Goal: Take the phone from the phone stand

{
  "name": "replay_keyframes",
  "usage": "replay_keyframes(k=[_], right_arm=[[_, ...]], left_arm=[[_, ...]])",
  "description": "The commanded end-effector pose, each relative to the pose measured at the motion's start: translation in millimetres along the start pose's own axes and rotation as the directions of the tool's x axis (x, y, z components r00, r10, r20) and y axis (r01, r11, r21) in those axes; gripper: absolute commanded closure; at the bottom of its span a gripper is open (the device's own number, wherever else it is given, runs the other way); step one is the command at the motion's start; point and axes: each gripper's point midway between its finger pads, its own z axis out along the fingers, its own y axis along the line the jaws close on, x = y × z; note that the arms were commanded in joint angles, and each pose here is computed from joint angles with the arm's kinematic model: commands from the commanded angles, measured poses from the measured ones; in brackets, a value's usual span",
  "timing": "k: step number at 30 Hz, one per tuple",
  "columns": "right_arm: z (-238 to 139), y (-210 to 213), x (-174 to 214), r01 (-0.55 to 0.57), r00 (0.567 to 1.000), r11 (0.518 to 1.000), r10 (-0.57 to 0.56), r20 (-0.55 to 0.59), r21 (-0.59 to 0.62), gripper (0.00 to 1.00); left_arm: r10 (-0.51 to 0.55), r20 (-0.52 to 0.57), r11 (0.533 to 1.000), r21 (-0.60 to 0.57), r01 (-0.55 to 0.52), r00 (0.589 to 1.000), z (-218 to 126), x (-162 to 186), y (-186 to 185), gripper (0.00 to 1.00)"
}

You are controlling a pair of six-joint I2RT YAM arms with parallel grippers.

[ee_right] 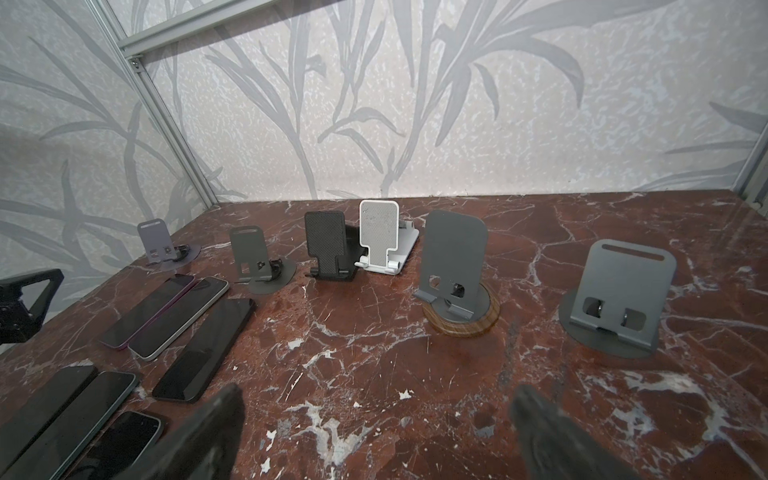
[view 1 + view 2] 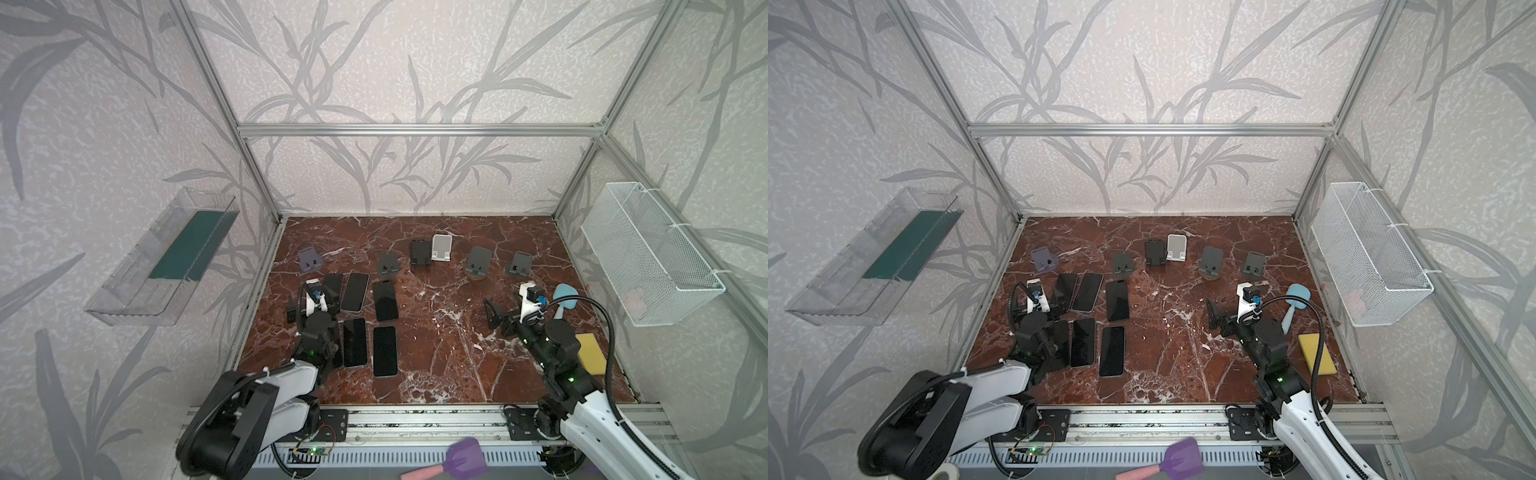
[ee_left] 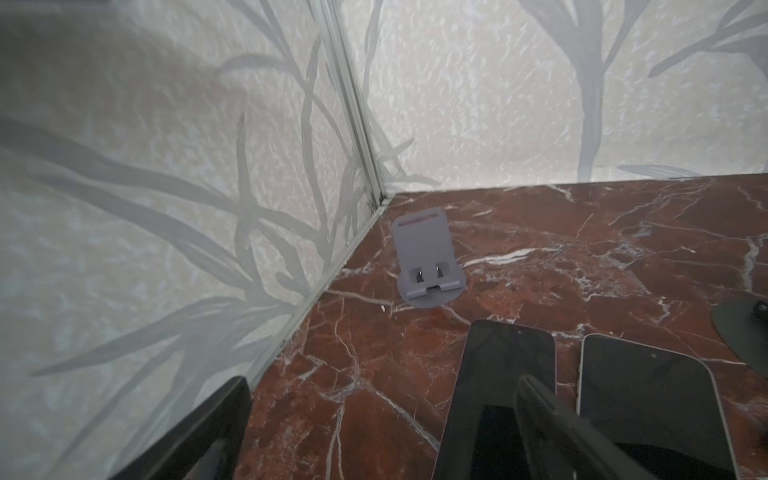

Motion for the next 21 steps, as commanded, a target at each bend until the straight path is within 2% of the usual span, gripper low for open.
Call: replay_keyframes(k=[1, 2, 3, 7, 11, 13, 16, 18, 21], right_arm=[[2, 0, -3, 0.042, 0.999, 0.999, -0.042, 0.032, 0.003, 0.01], [3, 0, -3, 0.058, 0.998, 0.998, -0.058, 0.025, 0.003, 0.01], [3, -1, -2, 0.073, 0.997, 0.997, -0.073, 0.02, 0.005, 0.01], [2, -6, 0, 0.107, 0.993, 0.994, -0.108, 0.041, 0.032, 0.01], [1, -4, -3, 0.24, 0.967, 0.971, -0.241, 0.078, 0.027, 0.01], [1, 0, -5, 0.334, 0.934, 0.942, -0.334, 0.124, 0.015, 0.01], [-1, 3, -9, 0.463, 0.867, 0.886, -0.459, 0.196, 0.026, 0.01], [-1, 0, -10, 0.506, 0.841, 0.861, -0.506, 0.192, 0.055, 0.01], [4, -4, 0, 0.531, 0.838, 0.846, -0.532, 0.123, 0.046, 0.01]], left_arm=[[-0.193, 0.041, 0.975, 0.121, 0.187, 0.98, 25, 0, -11, 0.01], [-0.176, 0.005, 0.97, 0.17, 0.173, 0.984, 36, 11, -22, 0.01], [-0.155, 0.01, 0.967, 0.208, 0.149, 0.988, 45, 7, -32, 0.01], [-0.086, -0.169, 0.956, 0.264, 0.129, 0.982, 59, 19, -47, 0.01], [-0.066, -0.12, 0.926, 0.363, 0.106, 0.991, 56, 15, -63, 0.01], [-0.042, -0.129, 0.909, 0.408, 0.091, 0.991, 52, 16, -70, 0.01], [-0.055, -0.089, 0.909, 0.407, 0.086, 0.995, 52, 13, -70, 0.01], [-0.05, -0.112, 0.909, 0.407, 0.092, 0.992, 51, 15, -70, 0.01], [-0.053, -0.135, 0.928, 0.36, 0.099, 0.989, 59, 17, -64, 0.01]])
